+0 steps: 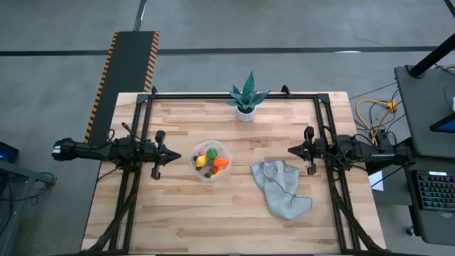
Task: Pick and placing Produce into tupperware
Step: Return to Home Position
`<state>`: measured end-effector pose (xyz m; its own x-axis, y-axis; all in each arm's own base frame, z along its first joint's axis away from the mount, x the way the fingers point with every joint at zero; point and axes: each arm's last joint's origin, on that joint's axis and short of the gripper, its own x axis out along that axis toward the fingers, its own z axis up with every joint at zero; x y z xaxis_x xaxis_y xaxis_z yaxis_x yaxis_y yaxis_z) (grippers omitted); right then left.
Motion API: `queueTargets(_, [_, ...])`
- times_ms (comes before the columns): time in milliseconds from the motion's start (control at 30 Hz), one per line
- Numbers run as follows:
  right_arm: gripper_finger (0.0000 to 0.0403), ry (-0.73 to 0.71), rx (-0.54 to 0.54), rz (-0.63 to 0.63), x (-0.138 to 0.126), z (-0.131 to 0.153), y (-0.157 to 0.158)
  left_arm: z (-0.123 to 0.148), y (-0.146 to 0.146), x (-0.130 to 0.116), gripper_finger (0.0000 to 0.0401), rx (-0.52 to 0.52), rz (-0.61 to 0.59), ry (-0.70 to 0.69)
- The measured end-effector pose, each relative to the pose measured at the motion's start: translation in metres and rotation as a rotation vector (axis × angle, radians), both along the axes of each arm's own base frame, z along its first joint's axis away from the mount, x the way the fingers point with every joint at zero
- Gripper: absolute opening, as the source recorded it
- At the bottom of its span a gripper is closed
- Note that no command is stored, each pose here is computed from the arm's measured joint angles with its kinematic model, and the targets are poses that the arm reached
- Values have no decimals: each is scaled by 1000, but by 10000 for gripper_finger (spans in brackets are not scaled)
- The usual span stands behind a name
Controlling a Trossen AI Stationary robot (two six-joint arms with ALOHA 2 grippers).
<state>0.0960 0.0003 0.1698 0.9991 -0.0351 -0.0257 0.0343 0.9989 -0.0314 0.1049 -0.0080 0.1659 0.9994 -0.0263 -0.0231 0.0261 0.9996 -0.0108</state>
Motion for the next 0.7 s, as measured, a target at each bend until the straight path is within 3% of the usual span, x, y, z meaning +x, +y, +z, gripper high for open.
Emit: queueTargets(700, [9,2,3,1,0,0,0,0,0,0,0,-3,1,1])
